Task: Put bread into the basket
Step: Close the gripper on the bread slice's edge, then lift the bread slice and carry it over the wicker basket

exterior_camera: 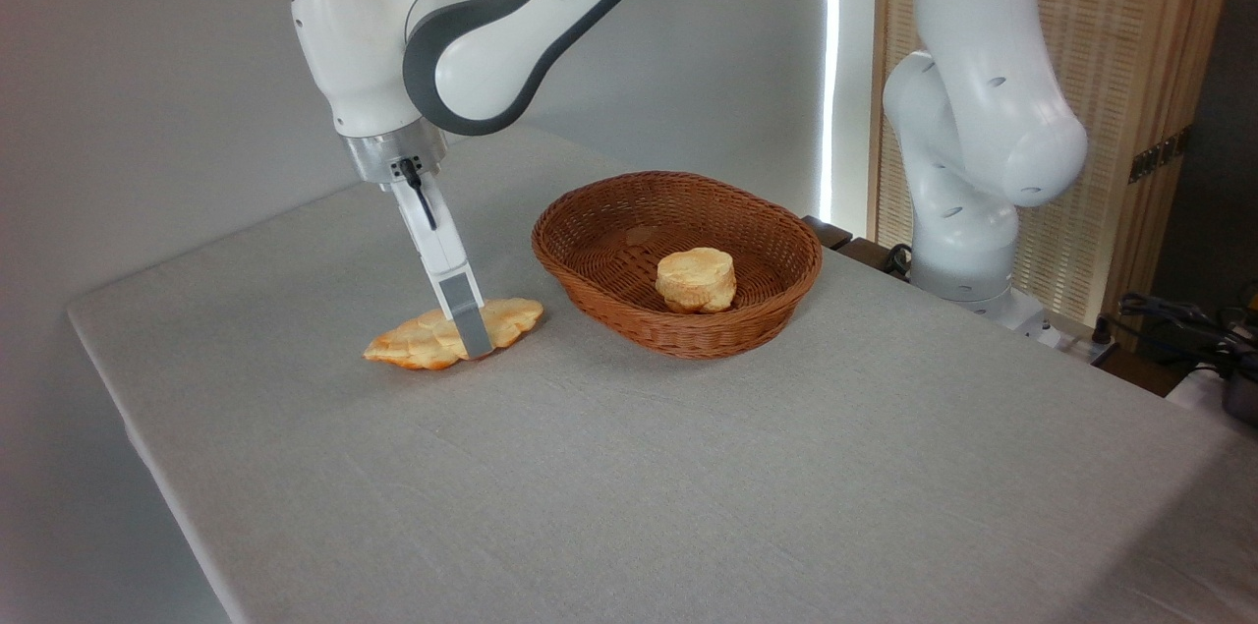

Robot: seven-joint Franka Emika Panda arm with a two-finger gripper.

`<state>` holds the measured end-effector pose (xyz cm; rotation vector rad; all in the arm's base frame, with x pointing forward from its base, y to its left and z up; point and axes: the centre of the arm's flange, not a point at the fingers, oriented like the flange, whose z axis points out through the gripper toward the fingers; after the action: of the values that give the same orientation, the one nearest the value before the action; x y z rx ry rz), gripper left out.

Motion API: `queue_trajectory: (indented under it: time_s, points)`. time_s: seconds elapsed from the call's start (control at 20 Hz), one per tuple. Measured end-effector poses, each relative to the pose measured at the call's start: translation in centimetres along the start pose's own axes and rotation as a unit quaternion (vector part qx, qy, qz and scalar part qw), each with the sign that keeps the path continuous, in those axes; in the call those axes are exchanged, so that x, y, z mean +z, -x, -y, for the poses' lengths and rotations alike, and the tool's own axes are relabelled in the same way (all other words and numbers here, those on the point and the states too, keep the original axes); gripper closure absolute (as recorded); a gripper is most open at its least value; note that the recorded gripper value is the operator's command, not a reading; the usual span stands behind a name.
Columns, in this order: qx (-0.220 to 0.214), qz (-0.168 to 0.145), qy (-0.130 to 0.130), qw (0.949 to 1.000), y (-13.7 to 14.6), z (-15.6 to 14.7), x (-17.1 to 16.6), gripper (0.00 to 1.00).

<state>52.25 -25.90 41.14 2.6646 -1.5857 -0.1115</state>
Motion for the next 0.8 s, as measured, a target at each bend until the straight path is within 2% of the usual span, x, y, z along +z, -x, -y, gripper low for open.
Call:
queue_trajectory:
  time_s: [0.2,0.3,0.8]
  points:
    - [0.001,0.000,0.000,1.0000,-0.03,-0.04,0.00,0.46]
    - [0.002,0.000,-0.001,1.0000,-0.08,-0.11,0.00,0.62]
    - [0.002,-0.003,-0.003,1.0000,-0.20,-0.04,-0.39,0.61]
